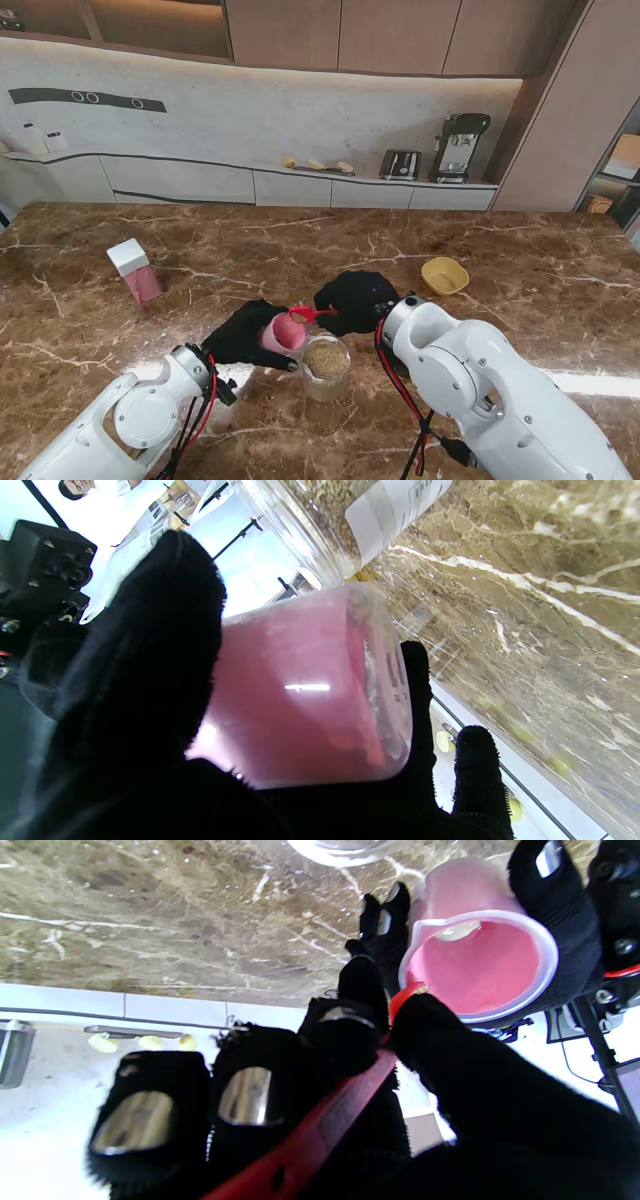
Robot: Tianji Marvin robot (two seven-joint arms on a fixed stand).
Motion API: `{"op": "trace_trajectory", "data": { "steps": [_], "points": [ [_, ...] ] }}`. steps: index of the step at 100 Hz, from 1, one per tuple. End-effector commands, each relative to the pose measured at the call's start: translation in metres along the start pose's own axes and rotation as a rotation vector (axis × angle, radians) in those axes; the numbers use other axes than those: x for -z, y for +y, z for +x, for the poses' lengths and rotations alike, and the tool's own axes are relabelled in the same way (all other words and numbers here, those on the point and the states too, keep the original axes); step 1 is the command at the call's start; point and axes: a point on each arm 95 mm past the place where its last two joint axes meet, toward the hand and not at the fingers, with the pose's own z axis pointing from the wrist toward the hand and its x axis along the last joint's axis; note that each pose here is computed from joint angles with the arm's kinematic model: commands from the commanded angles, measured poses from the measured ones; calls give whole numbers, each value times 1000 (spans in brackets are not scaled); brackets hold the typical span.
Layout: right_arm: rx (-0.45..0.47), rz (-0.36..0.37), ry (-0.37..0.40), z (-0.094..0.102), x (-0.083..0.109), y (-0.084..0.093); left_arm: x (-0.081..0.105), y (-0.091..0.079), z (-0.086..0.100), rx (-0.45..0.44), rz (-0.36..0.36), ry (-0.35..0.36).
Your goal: Measure grain into the airtight container
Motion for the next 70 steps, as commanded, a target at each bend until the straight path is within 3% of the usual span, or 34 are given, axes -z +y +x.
{"op": "trace_trajectory", "data": {
  "steps": [1, 18, 30, 70],
  "points": [
    [-6, 3, -28, -5, 6, -3, 1, 3, -1, 0, -4, -4],
    [-21, -23, -77, -16, 19, 0, 3, 3, -2, -3, -1, -7],
    [-18, 2, -96, -20, 27, 0, 3, 3, -2, -3, 1, -8],
    [-56, 109, -111, -25, 29, -29, 6, 2, -5, -5, 5, -17]
  ]
}}
